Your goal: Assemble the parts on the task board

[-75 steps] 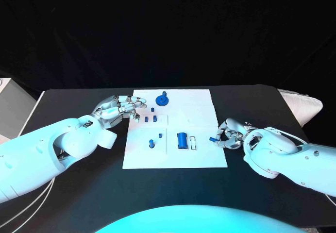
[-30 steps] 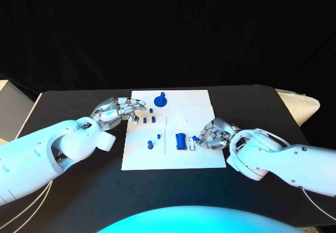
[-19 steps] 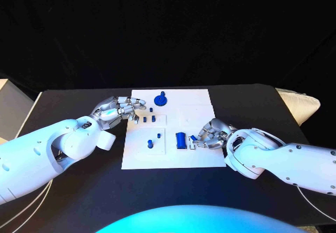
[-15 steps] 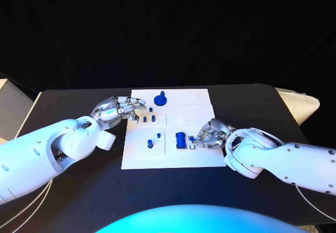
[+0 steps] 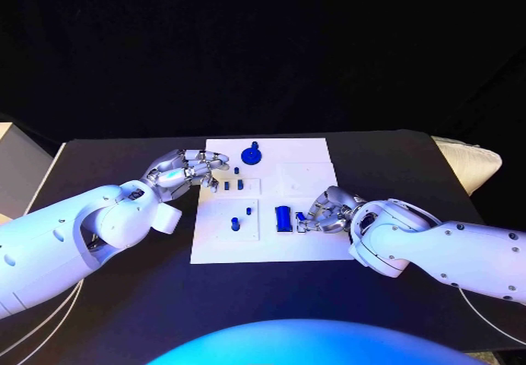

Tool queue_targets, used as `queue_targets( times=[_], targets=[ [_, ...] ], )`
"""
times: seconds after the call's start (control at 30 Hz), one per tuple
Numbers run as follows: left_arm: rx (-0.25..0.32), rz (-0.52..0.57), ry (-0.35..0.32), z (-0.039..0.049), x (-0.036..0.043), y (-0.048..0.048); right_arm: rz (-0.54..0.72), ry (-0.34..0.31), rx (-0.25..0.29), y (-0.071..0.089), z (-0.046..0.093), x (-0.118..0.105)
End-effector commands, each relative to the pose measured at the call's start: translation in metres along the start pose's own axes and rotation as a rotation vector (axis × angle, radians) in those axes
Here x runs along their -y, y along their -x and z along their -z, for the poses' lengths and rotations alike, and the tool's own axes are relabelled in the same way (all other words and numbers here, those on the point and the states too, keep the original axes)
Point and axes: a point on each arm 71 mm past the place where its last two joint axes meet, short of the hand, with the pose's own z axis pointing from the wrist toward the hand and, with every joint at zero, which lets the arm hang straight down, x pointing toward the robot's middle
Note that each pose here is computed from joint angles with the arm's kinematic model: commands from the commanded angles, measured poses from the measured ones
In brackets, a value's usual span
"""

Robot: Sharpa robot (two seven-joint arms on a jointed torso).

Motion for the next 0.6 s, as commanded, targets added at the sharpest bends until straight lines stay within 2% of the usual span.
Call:
queue_targets(
  times=[0.03, 0.6],
  targets=[
    [-0.017, 0.013, -0.011, -0.0007, 0.0008, -0.0023, 0.010, -0.001, -0.019, -0.0027, -0.0003, -0.0011],
    [-0.015, 0.014, -0.010, -0.0013, 0.0002, -0.0018, -0.005, 0.011, 0.001, -0.0028, -0.0008, -0.0050]
  ],
)
